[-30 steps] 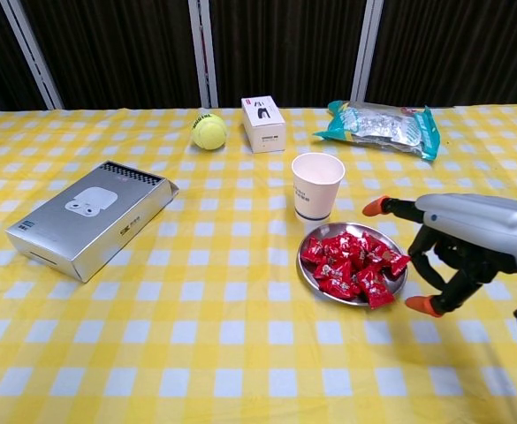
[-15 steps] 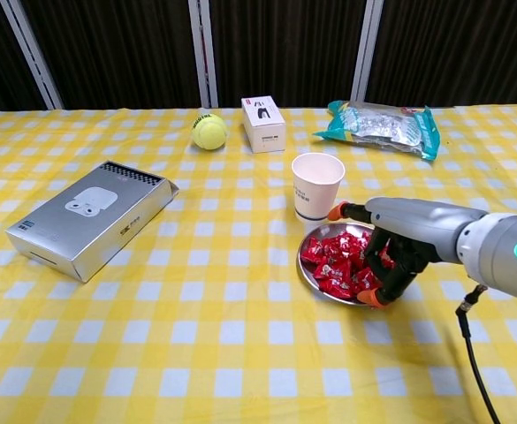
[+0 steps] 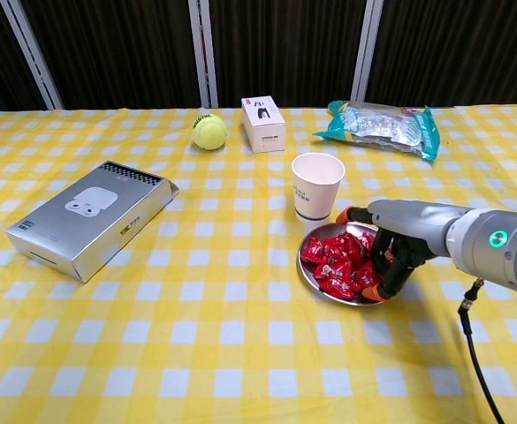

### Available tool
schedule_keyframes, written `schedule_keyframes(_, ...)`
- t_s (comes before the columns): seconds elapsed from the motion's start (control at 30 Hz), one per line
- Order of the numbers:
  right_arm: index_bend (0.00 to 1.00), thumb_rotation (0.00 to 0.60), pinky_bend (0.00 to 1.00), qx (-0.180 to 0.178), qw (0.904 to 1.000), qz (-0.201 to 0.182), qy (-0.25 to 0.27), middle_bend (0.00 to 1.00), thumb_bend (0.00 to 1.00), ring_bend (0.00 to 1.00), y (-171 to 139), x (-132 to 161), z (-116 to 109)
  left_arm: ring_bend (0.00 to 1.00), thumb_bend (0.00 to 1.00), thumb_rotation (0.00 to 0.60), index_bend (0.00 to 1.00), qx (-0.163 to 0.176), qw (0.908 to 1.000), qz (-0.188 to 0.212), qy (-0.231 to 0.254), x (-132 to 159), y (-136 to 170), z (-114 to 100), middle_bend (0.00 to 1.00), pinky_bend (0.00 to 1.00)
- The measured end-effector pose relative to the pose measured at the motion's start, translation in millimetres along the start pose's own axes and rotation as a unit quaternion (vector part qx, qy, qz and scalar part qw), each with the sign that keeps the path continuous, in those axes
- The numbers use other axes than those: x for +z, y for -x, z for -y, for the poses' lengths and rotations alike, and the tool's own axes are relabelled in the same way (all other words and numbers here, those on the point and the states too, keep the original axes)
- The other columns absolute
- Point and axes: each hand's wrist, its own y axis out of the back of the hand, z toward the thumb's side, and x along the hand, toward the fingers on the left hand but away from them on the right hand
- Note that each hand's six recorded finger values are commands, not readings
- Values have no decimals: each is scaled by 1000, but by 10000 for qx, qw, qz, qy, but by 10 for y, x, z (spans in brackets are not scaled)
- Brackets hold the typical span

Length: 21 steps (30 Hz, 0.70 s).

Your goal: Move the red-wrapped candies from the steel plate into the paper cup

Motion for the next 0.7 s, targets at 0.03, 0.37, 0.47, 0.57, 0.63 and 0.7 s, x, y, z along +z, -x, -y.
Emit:
schedule_keyframes(0.03, 149, 600, 1000, 4, 10000, 12, 11, 734, 341, 886, 10, -3, 1, 0, 2, 600, 0, -5, 10000, 0, -1, 0, 0, 1, 0, 0)
schedule_keyframes(0.37, 348, 600, 1000, 28, 10000, 38, 62, 749, 341, 898, 106, 8, 51, 0, 2, 600, 0, -32, 10000, -8, 2, 1, -4, 5, 0, 0)
schedule_keyframes(0.47, 424, 600, 1000, 7, 10000, 18, 92, 762, 357, 910, 129, 24, 59, 0, 2, 600, 0, -38, 10000, -8, 5, 3, -5, 7, 0, 0)
schedule_keyframes(0.57, 499, 600, 1000, -53, 9999, -9, 147, 772, 402, 918, 159, 41, 52, 0, 2, 600, 0, -36, 10000, -12, 10, 3, -5, 6, 0, 0)
schedule_keyframes(0.63, 551, 600, 1000, -85, 9998, -18, 180, 780, 436, 924, 177, 45, 51, 0, 1, 600, 0, -40, 10000, -14, 10, 3, -6, 6, 0, 0)
schedule_keyframes(0.7, 602, 600, 1000, -119, 9997, -35, 222, 786, 464, 929, 194, 53, 50, 0, 1, 600, 0, -45, 10000, -16, 15, 3, -6, 7, 0, 0)
